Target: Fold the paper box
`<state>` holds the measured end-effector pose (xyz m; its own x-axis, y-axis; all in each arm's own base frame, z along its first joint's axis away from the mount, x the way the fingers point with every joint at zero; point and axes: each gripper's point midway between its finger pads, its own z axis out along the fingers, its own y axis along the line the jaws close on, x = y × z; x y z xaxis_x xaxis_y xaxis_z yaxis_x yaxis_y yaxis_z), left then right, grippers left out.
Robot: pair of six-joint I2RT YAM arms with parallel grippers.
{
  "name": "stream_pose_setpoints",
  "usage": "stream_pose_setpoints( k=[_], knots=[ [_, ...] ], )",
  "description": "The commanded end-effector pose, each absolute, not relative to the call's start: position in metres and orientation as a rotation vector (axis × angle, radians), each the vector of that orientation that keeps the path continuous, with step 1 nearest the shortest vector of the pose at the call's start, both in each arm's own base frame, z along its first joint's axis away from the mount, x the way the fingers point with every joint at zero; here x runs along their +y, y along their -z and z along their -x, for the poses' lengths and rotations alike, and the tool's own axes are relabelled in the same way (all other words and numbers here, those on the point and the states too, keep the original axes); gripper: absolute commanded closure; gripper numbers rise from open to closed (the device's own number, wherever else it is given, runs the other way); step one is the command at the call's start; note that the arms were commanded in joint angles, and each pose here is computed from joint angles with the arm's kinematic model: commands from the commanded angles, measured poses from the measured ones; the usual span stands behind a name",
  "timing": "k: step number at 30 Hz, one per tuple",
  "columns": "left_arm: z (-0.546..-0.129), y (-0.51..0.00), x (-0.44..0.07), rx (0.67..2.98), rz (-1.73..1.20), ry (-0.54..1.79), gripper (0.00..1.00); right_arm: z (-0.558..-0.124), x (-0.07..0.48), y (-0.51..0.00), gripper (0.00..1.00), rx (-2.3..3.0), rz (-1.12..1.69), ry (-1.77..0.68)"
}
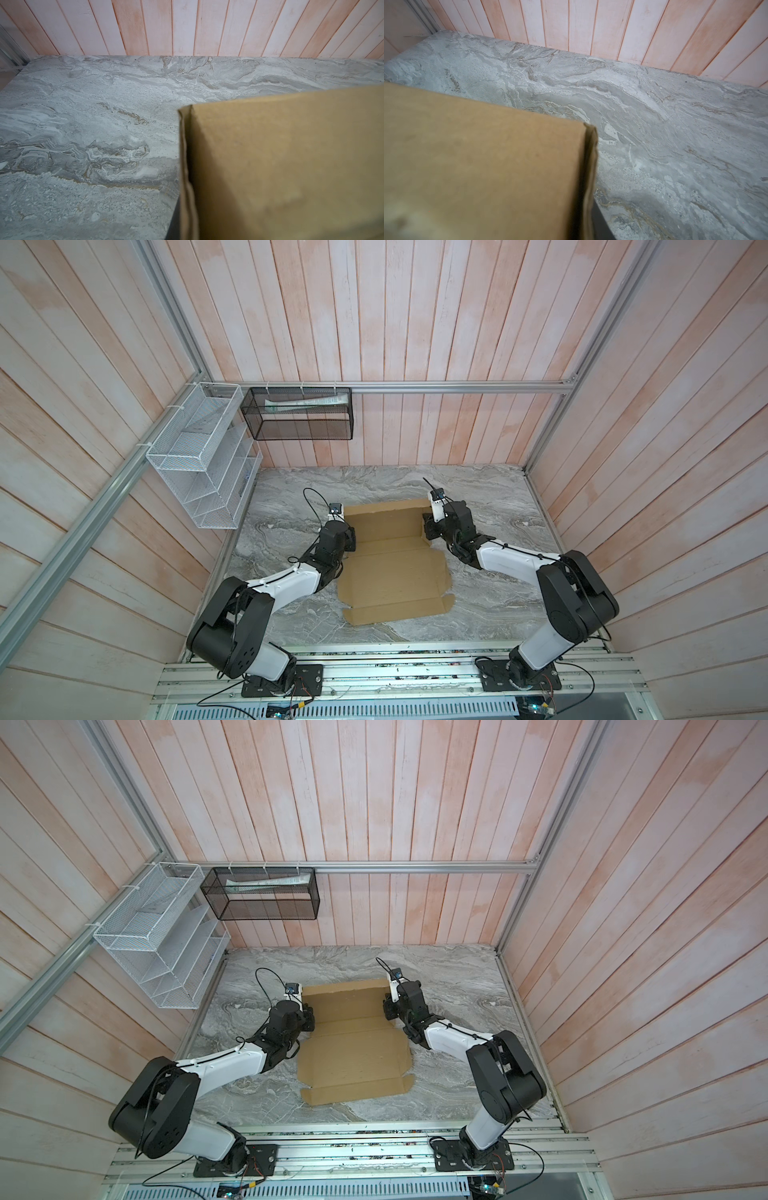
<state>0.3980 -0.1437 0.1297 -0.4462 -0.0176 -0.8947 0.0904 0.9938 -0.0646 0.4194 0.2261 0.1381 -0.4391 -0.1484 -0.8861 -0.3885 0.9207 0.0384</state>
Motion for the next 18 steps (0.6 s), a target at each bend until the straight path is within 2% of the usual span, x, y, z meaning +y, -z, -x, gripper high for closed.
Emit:
stream_pose_setpoints(
  k=[1,18],
  knots=[
    [-0.399,-0.1389,-0.148,1.996,-0.037,0.173,1.0,-0.4239,0.2282,-0.1386,0.77,2.038,0.359,-0.237],
    [-0.3964,-0.1389,-0.1445,1.992,-0.021,0.168,1.0,-0.42,0.2275,-0.1296,0.83,2.085,0.364,-0.176]
  ],
)
